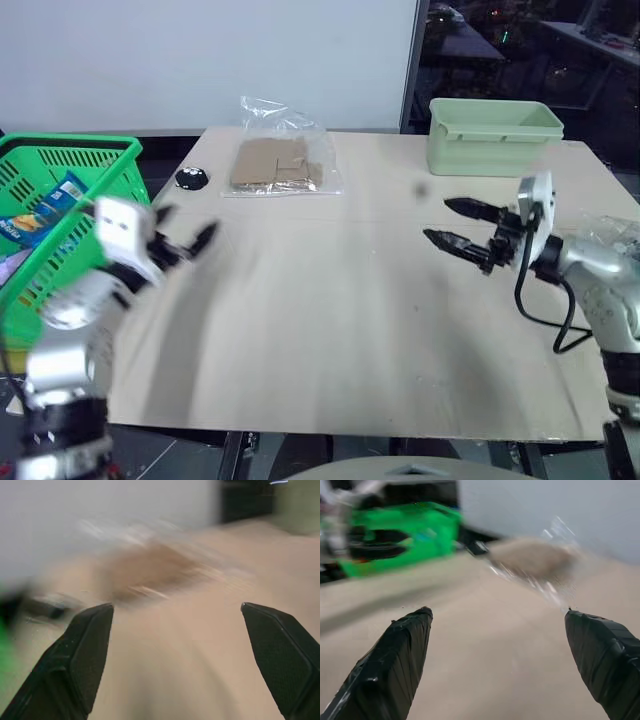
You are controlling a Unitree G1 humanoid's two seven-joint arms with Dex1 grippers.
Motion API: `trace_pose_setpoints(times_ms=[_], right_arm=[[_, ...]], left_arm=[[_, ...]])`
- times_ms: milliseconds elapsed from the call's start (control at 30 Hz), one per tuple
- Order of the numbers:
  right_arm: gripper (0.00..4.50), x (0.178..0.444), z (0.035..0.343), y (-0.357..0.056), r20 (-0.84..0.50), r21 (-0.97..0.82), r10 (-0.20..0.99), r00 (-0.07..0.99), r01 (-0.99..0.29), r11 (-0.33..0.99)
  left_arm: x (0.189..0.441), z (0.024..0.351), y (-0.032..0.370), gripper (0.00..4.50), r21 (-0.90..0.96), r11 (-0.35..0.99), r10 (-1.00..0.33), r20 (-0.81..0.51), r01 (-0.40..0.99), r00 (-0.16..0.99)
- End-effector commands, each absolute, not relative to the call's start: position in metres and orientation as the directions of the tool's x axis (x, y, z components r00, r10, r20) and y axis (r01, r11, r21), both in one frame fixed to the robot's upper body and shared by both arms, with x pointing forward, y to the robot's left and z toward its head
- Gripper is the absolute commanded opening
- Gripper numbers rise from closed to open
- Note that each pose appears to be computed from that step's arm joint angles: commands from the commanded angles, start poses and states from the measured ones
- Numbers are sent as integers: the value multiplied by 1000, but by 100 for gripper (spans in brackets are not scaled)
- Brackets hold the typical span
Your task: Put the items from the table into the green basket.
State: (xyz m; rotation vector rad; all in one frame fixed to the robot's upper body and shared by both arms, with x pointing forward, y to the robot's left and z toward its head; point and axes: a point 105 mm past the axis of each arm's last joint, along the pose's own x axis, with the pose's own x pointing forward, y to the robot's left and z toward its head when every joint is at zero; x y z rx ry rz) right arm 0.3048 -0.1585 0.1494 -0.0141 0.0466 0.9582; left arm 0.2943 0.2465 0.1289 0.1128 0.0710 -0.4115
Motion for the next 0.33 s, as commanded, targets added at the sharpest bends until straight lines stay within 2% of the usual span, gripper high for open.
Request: trace_pose_setpoints(times_ms=[33,200,333], right_arm=[[450,300,121,-175,-112,-121,778,618,-785,607],[450,290,77,-193,-174,-122,717,675,-738,664],[450,287,68,-199,-177,-137,694,697,-716,684]], left_arm=[[274,98,205,420,131,835,-507,-198,535,839],[257,64,180,420,54,806,-562,-240,589,791],[260,66,173,420,37,815,-560,-206,579,802]])
